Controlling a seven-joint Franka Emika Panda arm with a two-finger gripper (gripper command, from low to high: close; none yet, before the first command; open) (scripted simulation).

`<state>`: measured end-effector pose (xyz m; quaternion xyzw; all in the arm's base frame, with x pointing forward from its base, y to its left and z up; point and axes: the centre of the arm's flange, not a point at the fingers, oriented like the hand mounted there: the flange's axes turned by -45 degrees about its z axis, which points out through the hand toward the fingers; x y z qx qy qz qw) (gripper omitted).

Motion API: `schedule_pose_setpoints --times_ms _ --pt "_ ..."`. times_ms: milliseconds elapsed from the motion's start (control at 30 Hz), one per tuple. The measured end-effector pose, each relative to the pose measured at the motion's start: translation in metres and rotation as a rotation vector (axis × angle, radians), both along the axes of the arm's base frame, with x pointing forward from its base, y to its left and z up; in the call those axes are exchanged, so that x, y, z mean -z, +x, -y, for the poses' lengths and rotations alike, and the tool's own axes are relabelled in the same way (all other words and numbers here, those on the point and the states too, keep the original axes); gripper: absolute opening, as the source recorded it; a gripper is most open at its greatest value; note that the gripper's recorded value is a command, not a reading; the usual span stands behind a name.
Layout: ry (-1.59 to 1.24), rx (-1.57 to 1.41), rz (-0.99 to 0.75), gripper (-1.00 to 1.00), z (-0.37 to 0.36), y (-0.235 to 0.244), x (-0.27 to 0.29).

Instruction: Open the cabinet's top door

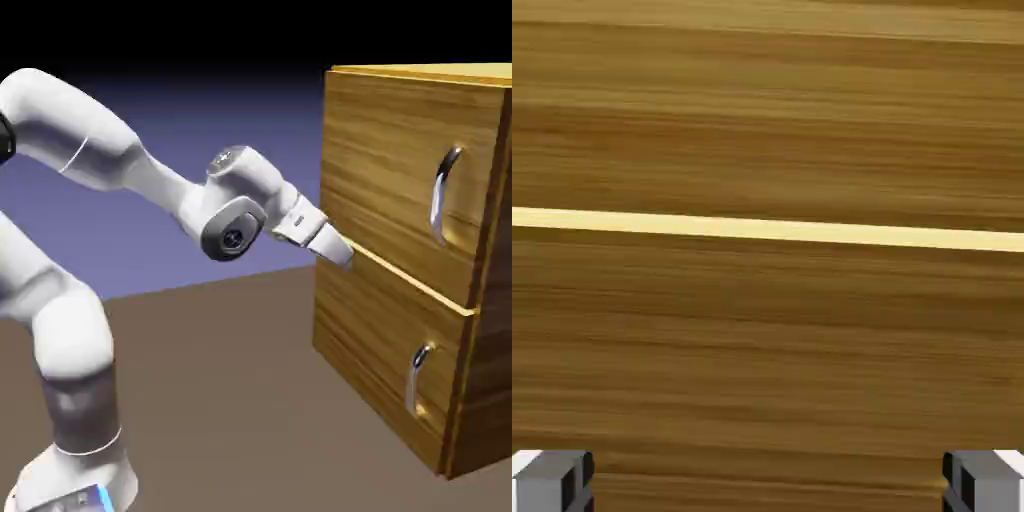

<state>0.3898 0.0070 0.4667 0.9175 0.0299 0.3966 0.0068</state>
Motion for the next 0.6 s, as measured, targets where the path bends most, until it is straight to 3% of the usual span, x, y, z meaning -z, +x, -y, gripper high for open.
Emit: schedule_pose_setpoints --times_ms 600 --pt "-0.031 -0.063 0.283 0.0 -0.007 -0.015 -0.103"
